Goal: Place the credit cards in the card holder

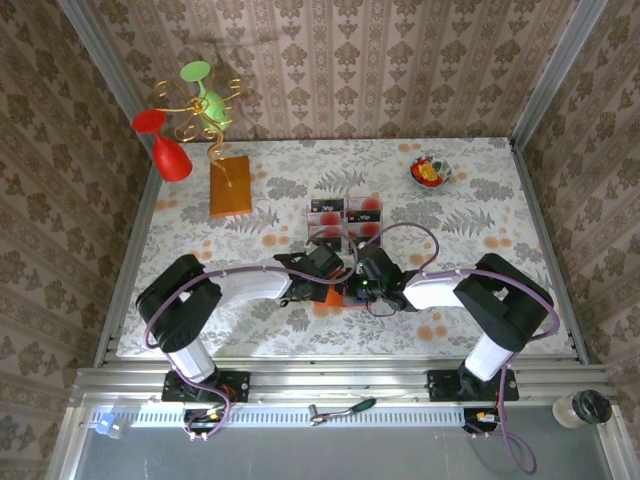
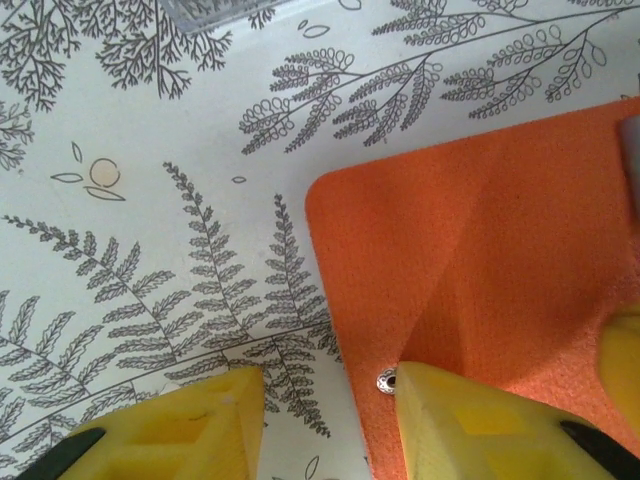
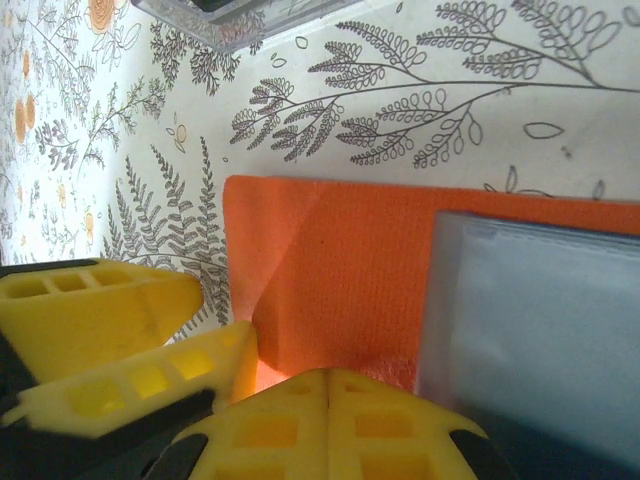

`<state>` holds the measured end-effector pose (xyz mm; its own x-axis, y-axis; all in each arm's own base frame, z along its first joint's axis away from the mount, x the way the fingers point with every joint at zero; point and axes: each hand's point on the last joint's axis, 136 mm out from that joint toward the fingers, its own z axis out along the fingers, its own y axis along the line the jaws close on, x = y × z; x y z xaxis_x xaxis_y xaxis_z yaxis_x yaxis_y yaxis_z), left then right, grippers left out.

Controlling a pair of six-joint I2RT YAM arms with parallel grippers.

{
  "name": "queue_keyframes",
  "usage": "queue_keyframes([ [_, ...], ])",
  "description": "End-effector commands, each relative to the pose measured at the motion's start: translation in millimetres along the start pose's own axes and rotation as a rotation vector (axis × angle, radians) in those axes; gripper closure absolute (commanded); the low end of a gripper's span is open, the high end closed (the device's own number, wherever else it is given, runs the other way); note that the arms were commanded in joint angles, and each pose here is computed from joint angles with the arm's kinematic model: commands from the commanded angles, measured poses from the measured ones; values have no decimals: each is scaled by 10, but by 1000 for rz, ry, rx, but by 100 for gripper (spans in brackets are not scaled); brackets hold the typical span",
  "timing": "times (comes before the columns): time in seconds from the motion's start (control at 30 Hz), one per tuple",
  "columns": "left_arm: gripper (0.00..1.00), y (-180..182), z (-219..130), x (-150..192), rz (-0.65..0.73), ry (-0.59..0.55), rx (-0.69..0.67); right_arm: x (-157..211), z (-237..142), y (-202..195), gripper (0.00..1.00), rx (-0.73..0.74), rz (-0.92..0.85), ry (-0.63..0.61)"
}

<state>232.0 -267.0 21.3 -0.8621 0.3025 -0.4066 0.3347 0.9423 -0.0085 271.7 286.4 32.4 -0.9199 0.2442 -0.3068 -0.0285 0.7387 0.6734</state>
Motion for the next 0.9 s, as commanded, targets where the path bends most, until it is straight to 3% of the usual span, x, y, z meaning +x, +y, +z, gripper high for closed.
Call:
queue_keyframes([
  [0.0, 60, 90, 83, 106, 17, 36, -58, -90, -182, -64, 96, 45, -20, -20],
  [0.13, 60, 88, 97, 109, 25, 39, -60, -210, -347, -163, 84, 97, -50, -30],
  [0.5, 60, 53, 96, 84, 37, 40, -50, -262, -399, -482, 84, 196, -69, -12],
  [0.87, 60, -29, 17, -7, 34, 23, -13, -237, -439, -562, 70, 261, -135, 28],
])
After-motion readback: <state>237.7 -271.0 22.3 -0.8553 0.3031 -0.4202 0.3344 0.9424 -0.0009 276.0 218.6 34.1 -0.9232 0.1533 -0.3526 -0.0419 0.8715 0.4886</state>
